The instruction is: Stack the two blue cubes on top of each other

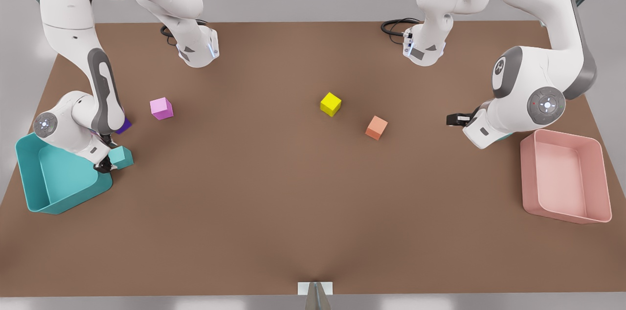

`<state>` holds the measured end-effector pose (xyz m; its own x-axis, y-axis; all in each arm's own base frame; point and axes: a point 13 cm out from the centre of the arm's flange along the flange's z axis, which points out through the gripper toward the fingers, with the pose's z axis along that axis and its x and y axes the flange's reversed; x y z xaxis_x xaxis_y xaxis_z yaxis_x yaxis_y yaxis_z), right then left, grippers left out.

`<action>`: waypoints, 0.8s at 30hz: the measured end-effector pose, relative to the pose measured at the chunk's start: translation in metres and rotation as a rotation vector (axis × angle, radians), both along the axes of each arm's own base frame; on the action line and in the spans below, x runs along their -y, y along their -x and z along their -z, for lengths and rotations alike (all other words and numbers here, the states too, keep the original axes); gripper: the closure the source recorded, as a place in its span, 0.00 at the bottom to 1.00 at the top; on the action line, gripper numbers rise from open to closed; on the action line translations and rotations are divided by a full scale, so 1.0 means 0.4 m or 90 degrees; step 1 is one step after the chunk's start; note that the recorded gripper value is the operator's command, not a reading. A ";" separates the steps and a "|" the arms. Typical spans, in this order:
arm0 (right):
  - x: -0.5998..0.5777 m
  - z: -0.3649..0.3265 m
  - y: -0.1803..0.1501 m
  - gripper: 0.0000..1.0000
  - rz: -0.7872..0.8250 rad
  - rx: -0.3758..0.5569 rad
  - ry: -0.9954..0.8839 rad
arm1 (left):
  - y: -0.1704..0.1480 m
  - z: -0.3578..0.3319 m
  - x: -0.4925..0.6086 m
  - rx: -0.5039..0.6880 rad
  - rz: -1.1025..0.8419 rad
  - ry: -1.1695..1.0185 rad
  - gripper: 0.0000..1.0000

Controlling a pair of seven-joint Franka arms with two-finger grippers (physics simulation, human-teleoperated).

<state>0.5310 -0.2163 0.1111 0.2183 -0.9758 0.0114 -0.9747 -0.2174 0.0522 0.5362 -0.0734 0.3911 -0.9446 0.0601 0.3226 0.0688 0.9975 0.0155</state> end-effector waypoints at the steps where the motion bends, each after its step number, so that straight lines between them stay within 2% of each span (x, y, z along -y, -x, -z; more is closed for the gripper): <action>1: 0.002 0.004 0.001 0.00 -0.007 0.002 0.000 | 0.000 0.000 0.001 0.000 0.000 0.000 0.00; 24: 0.025 0.068 0.026 0.00 -0.099 -0.004 -0.007 | -0.005 -0.019 0.000 0.000 -0.005 -0.002 0.00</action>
